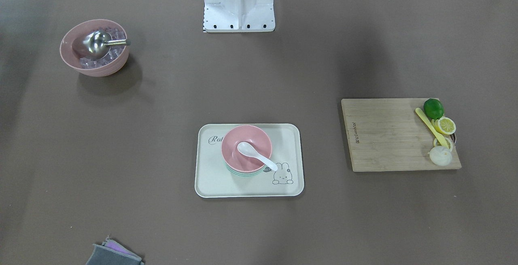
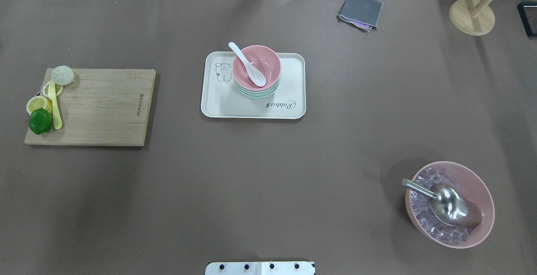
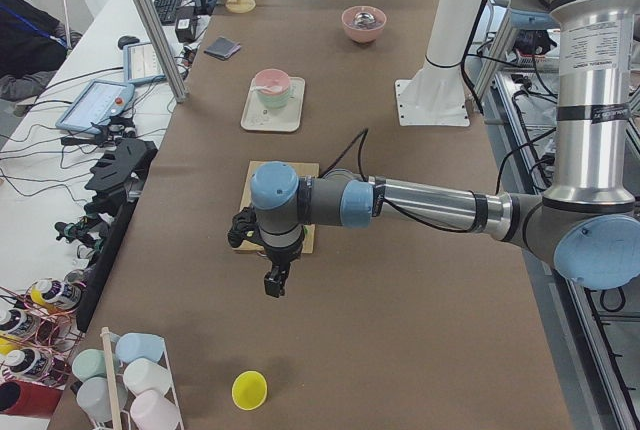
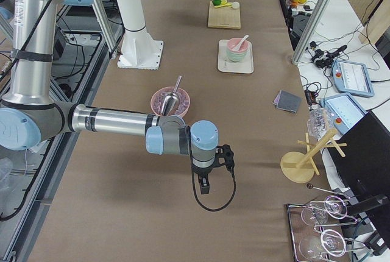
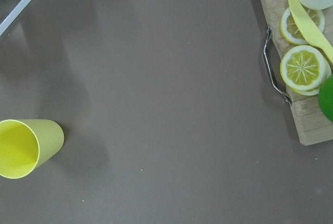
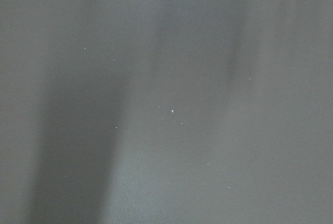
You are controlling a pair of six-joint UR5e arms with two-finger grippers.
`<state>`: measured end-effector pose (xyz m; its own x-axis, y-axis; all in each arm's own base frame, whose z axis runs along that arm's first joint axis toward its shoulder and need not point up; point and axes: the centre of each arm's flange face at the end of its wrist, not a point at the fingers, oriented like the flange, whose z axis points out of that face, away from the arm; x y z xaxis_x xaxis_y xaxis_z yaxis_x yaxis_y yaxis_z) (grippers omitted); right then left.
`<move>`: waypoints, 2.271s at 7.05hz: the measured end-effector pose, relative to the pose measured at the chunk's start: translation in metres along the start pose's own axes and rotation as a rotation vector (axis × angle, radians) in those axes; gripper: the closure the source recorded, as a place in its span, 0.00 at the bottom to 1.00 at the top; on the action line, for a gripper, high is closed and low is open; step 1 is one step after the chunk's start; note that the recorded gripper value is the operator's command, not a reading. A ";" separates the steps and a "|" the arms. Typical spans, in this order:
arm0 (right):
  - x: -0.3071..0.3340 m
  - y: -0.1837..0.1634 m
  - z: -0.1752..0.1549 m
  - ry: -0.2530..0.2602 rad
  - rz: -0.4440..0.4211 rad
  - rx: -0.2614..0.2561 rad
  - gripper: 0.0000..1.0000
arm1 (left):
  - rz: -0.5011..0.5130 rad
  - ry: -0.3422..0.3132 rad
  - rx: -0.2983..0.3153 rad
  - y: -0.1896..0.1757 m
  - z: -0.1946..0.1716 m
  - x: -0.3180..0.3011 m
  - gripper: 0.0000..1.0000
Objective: Stack pink bowl on green and place spoon
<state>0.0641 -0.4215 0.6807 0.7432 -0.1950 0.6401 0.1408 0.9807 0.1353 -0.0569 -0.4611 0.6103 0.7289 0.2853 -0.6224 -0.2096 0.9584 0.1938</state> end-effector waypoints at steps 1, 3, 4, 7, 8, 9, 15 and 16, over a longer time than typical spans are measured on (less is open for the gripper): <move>0.000 0.001 0.000 0.000 0.001 -0.001 0.00 | -0.002 0.000 -0.001 0.002 0.000 0.000 0.01; 0.001 0.005 0.002 -0.002 0.005 -0.005 0.00 | -0.001 -0.002 0.002 0.004 -0.002 0.001 0.01; 0.001 0.005 0.003 -0.002 0.006 -0.005 0.00 | -0.001 -0.003 0.003 0.004 -0.002 0.001 0.01; 0.002 0.008 0.004 -0.002 0.007 -0.006 0.00 | 0.000 -0.004 0.004 0.004 -0.003 0.002 0.01; 0.002 0.008 0.005 -0.002 0.007 -0.006 0.00 | 0.000 -0.003 0.004 0.004 -0.003 0.002 0.01; 0.002 0.008 0.005 -0.002 0.006 -0.006 0.00 | 0.000 -0.003 0.005 0.004 -0.003 0.002 0.01; 0.002 0.007 0.004 -0.003 0.005 -0.004 0.00 | 0.003 -0.001 0.007 0.003 -0.004 0.003 0.01; 0.002 0.007 0.004 -0.003 0.005 -0.003 0.00 | 0.003 -0.001 0.006 0.003 -0.004 0.003 0.01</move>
<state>0.0639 -0.4146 0.6856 0.7416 -0.1904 0.6433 0.1396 0.9817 0.1297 -0.0575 -0.4575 0.6057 0.7292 0.2877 -0.6209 -0.2072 0.9576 0.2003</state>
